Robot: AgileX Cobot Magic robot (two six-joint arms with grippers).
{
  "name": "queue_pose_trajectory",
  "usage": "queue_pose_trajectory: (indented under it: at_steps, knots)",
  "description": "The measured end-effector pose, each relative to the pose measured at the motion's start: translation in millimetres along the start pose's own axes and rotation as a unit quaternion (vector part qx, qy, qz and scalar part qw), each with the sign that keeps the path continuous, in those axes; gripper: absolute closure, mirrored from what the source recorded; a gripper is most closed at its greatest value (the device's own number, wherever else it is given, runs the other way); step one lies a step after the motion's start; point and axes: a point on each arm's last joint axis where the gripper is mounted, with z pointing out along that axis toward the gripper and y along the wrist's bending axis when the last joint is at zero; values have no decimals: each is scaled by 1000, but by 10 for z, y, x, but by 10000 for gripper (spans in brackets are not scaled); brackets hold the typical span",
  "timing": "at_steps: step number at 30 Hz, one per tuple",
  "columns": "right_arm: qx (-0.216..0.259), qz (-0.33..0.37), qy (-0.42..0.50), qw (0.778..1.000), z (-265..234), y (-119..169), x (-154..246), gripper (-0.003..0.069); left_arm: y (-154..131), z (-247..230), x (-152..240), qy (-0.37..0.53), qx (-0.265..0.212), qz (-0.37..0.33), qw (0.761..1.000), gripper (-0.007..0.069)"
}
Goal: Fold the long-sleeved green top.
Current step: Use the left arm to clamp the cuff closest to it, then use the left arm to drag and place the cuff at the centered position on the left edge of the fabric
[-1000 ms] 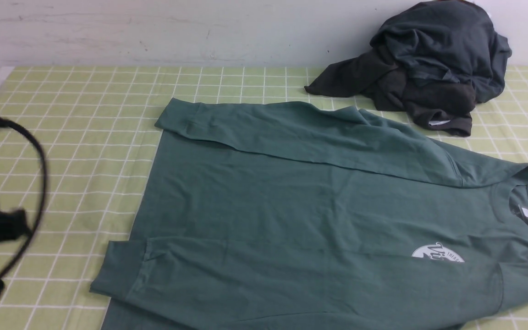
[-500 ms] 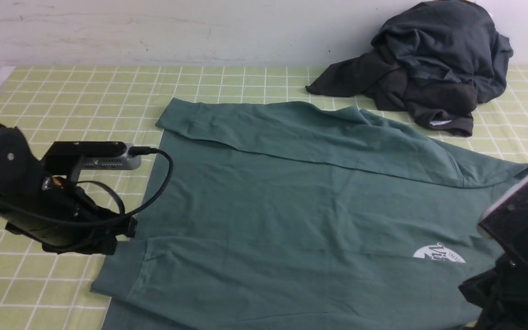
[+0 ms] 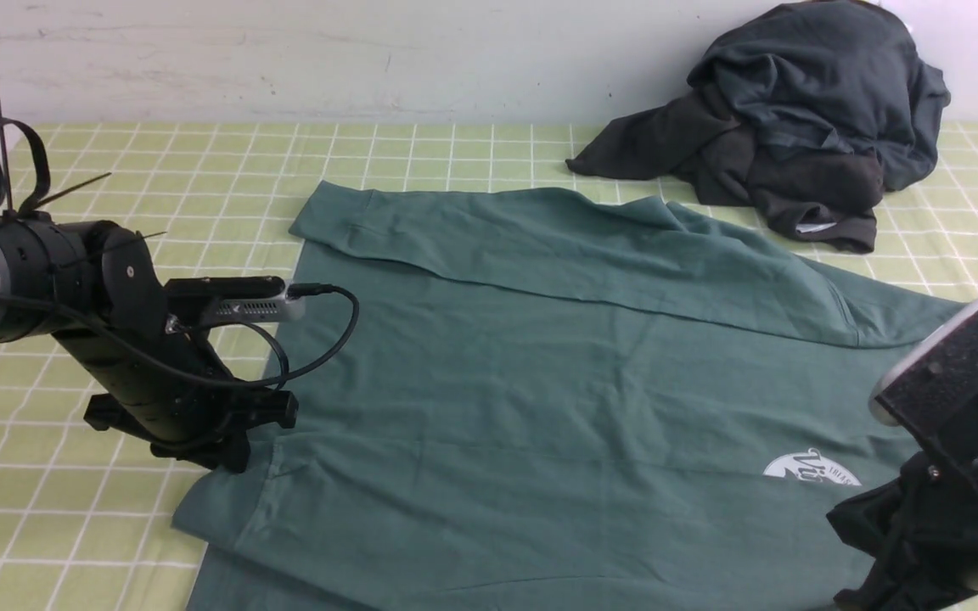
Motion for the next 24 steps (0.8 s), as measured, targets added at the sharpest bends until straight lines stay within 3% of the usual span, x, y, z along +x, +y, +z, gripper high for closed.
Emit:
queue_pose_trajectory:
  at_steps: [15, 20, 24]
  knots:
    - [1, 0, -9, 1000, 0, -2, -17, 671, -277, -971, -423, -181, 11, 62, 981, 588]
    - [1, 0, -10, 1000, 0, -3, -18, 671, -284, -888, -705, -215, 0, 73, 974, 588]
    - [2, 0, -11, 1000, 0, -3, -20, 671, -277, -478, -1031, -179, -4, 75, 981, 567]
